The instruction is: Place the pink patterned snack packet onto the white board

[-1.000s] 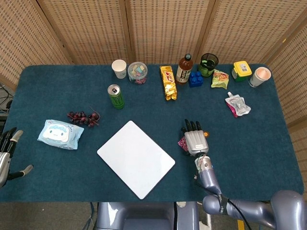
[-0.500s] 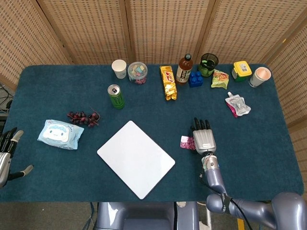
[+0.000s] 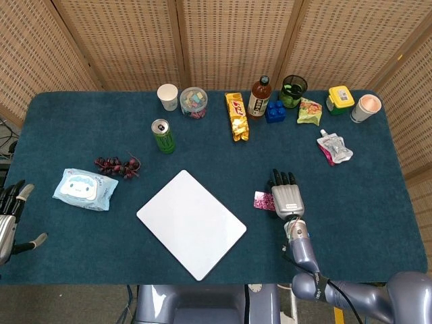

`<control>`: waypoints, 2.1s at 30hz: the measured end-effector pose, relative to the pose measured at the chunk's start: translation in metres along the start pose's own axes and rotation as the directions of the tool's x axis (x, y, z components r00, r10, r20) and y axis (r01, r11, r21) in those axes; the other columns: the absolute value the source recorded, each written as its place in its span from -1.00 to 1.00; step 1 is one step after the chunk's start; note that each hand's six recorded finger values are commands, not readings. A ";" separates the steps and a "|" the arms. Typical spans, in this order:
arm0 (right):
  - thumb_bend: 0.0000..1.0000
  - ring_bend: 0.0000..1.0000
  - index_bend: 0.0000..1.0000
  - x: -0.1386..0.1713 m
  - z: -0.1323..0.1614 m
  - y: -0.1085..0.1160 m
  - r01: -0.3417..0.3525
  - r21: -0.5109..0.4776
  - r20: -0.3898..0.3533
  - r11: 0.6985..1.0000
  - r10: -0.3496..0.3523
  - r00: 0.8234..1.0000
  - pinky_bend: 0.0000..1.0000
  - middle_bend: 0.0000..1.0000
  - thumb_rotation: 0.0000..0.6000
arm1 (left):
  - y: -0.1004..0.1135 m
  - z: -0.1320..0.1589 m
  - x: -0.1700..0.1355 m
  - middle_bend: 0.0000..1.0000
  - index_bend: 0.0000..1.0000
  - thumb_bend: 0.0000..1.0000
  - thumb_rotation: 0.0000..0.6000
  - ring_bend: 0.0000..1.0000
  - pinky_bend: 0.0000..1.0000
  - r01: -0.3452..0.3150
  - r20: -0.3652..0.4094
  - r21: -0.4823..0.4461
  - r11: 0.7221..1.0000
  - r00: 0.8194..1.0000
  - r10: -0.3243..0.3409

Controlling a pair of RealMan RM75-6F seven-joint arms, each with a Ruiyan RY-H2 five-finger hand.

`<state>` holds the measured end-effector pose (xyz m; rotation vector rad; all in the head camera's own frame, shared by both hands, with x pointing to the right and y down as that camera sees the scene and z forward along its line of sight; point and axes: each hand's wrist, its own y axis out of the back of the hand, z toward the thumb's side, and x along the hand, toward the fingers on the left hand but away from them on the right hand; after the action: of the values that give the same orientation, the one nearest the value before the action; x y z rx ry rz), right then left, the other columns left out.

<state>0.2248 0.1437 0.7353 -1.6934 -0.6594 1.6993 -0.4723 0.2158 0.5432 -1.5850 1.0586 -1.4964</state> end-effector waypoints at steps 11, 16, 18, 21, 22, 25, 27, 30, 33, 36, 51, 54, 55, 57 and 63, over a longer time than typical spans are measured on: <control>-0.67 -1.00 -0.05 -0.005 -0.001 -0.003 -0.015 -0.002 0.015 1.000 0.015 1.000 -1.00 -1.00 1.00 | 0.001 -0.001 0.000 -1.00 -1.00 -1.00 1.00 -1.00 -1.00 0.002 0.000 -0.004 1.000 1.000 -0.002; -0.53 -1.00 -0.02 -0.004 0.002 0.000 -0.014 -0.015 0.006 1.000 0.014 1.000 -1.00 -1.00 1.00 | 0.001 -0.001 0.000 -1.00 -1.00 -1.00 1.00 -1.00 -1.00 0.001 0.001 -0.005 1.000 1.000 -0.001; -0.53 -1.00 -0.02 -0.003 0.004 0.001 -0.013 -0.020 0.001 1.000 0.013 1.000 -1.00 -1.00 1.00 | 0.001 -0.001 0.000 -1.00 -1.00 -1.00 1.00 -1.00 -1.00 0.003 0.002 -0.005 1.000 1.000 -0.003; -0.53 -1.00 -0.02 0.000 0.007 0.004 -0.012 -0.029 -0.009 1.000 0.011 1.000 -1.00 -1.00 1.00 | 0.001 0.000 0.000 -1.00 -1.00 -1.00 1.00 -1.00 -1.00 0.002 0.003 -0.005 1.000 1.000 -0.002; -0.53 -1.00 -0.02 0.001 0.008 0.006 -0.010 -0.032 -0.014 0.999 0.010 1.000 -1.00 -1.00 1.00 | 0.001 0.000 0.000 -1.00 -1.00 -1.00 1.00 -1.00 -1.00 0.002 0.003 -0.005 1.000 1.000 -0.002; -0.53 -1.00 -0.02 0.003 0.012 0.010 -0.007 -0.042 -0.028 0.999 0.006 1.000 -1.00 -1.00 1.00 | 0.001 0.000 0.000 -1.00 -1.00 -1.00 1.00 -1.00 -1.00 0.002 0.004 -0.007 1.000 1.000 -0.002; -0.53 -1.00 -0.02 0.006 0.016 0.014 -0.004 -0.048 -0.040 0.999 0.002 0.999 -1.00 -1.00 1.00 | 0.001 0.000 0.000 -1.00 -1.00 -1.00 1.00 -1.00 -1.00 0.002 0.004 -0.007 1.000 1.000 -0.002; -0.53 -1.00 -0.02 0.011 0.025 0.020 -0.001 -0.058 -0.067 0.998 -0.003 0.998 -1.00 -1.00 1.00 | 0.001 0.000 -0.001 -1.00 -1.00 -1.00 1.00 -1.00 -1.00 0.003 0.007 -0.007 1.000 1.000 -0.003; -0.53 -1.00 -0.02 0.017 0.039 0.027 0.000 -0.071 -0.102 0.997 -0.007 0.995 -1.00 -1.00 1.00 | 0.001 0.000 -0.001 -1.00 -1.00 -1.00 1.00 -1.00 -1.00 0.003 0.008 -0.008 1.000 1.000 -0.003; -0.53 -1.00 -0.02 0.024 0.055 0.035 0.002 -0.072 -0.140 0.997 -0.012 0.990 -1.00 -1.00 1.00 | 0.002 0.000 -0.001 -1.00 -1.00 -1.00 1.00 -1.00 -1.00 0.002 0.008 -0.010 1.000 1.000 -0.002; -0.98 -1.00 -0.87 0.041 0.140 0.043 -0.028 -0.044 -0.226 0.999 0.017 0.974 -1.00 -1.00 1.00 | 0.002 -0.001 -0.001 -1.00 -1.00 -1.00 1.00 -1.00 -1.00 0.008 0.012 -0.014 1.000 1.000 -0.008; -1.00 -1.00 -1.00 0.040 0.142 0.039 -0.037 -0.042 -0.217 0.998 0.027 0.976 -1.00 -1.00 1.00 | 0.001 -0.002 -0.001 -1.00 -1.00 -1.00 1.00 -1.00 -1.00 0.012 0.011 -0.016 1.000 1.000 -0.012; -1.00 -1.00 -1.00 0.039 0.142 0.039 -0.036 -0.045 -0.216 0.998 0.026 0.976 -1.00 -1.00 1.00 | 0.001 -0.002 -0.001 -1.00 -1.00 -1.00 1.00 -1.00 -1.00 0.012 0.011 -0.017 1.000 1.000 -0.012; -1.00 -1.00 -1.00 0.038 0.141 0.039 -0.036 -0.048 -0.213 0.998 0.025 0.977 -1.00 -1.00 1.00 | 0.002 -0.002 -0.001 -1.00 -1.00 -1.00 1.00 -1.00 -1.00 0.010 0.010 -0.018 1.000 1.000 -0.009; -1.00 -1.00 -0.99 0.034 0.125 0.054 -0.010 -0.063 -0.200 0.998 -0.003 0.980 -1.00 -1.00 1.00 | 0.002 -0.002 -0.001 -1.00 -1.00 -1.00 1.00 -1.00 -1.00 0.012 0.010 -0.017 1.000 1.000 -0.012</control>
<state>0.0965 0.1443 0.6777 -1.8814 -0.6219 1.4983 -0.4748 0.2158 0.5417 -1.6115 1.0607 -1.4901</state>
